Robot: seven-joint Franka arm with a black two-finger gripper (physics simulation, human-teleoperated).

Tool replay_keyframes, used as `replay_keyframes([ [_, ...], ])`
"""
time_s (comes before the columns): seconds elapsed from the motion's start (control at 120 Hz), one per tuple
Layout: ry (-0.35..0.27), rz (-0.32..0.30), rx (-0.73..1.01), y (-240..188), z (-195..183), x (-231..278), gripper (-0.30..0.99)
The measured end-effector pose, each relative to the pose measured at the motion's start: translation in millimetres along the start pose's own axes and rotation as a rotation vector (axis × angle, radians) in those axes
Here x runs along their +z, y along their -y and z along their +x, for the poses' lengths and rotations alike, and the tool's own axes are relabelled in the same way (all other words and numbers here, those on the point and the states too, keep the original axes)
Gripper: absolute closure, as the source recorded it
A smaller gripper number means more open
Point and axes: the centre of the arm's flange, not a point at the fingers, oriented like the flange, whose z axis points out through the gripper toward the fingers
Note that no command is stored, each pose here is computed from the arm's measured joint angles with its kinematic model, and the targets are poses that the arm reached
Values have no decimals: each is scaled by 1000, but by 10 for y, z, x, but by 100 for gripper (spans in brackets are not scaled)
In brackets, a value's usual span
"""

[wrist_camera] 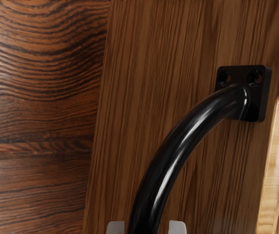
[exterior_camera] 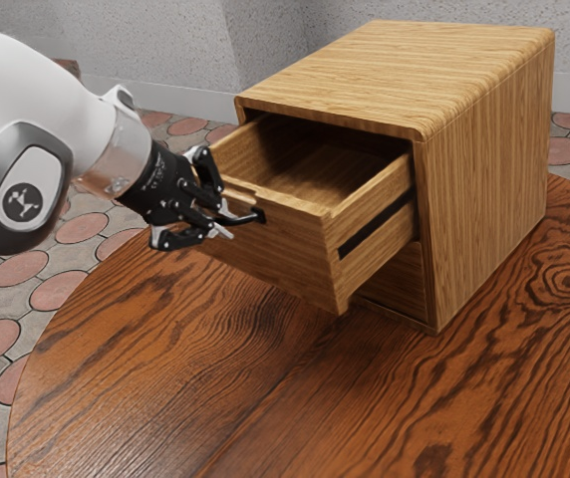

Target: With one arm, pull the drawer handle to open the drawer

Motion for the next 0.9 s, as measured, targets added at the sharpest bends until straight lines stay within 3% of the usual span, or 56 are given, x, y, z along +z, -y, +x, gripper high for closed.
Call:
replay_keyframes([
  [0.808, 0, -19, -6, 432, 87, -268, 79],
  [0.9, -6, -69, 35, 426, -81, -514, 64],
])
